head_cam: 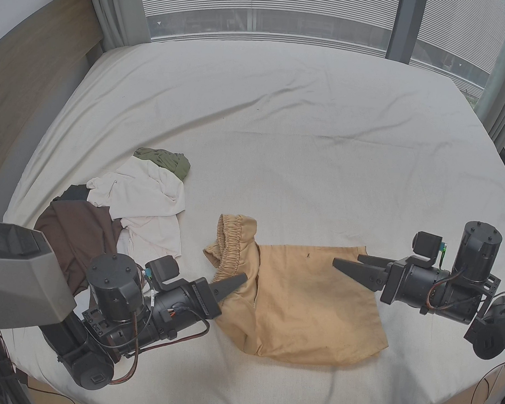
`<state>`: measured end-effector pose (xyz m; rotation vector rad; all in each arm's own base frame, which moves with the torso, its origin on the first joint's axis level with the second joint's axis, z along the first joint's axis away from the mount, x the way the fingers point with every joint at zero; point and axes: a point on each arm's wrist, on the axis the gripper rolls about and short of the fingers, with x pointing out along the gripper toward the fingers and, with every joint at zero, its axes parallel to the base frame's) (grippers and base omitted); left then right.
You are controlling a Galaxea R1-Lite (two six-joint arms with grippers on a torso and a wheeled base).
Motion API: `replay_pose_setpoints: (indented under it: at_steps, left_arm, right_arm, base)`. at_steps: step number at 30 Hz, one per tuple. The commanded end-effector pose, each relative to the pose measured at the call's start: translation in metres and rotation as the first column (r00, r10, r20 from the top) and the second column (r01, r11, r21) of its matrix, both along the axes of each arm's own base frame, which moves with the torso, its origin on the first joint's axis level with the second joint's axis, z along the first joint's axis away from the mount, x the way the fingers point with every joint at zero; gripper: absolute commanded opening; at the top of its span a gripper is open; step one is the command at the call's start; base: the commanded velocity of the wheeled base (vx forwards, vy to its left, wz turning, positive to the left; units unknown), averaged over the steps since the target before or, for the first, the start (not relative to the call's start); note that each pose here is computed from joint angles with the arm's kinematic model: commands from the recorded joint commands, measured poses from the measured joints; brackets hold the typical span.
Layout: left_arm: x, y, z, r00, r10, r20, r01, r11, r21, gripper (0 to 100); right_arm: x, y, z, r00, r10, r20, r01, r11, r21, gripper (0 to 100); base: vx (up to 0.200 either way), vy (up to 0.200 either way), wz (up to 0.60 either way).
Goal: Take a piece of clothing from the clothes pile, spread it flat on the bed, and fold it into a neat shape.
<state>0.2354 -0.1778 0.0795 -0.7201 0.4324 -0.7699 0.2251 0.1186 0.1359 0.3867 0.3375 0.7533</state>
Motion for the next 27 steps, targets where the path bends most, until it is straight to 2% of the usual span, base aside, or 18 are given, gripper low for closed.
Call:
replay_pose_setpoints:
  at_steps: [1, 10, 27]
  left_arm:
    - [-0.003, -0.008, 0.001, 1.0, -0.029, 0.004, 0.029, 1.0, -0.005, 0]
    - [0.003, -0.03, 0.002, 0.997, -0.067, 0.034, 0.068, 0.997, -0.031, 0]
    - [0.009, -0.066, -0.001, 0.989, -0.137, 0.058, 0.14, 0.989, -0.052, 0]
  right_arm:
    - [0.001, -0.002, 0.002, 1.0, -0.008, 0.009, 0.008, 1.0, 0.006, 100]
    - [0.011, -0.009, 0.013, 0.998, -0.053, 0.035, 0.052, 0.998, 0.046, 100]
    - [0.014, -0.014, 0.03, 0.994, -0.082, 0.068, 0.074, 0.992, 0.103, 100]
  base:
    - [0.0, 0.0, 0.0]
    - [0.0, 0.0, 0.0]
    - [0.0, 0.0, 0.0]
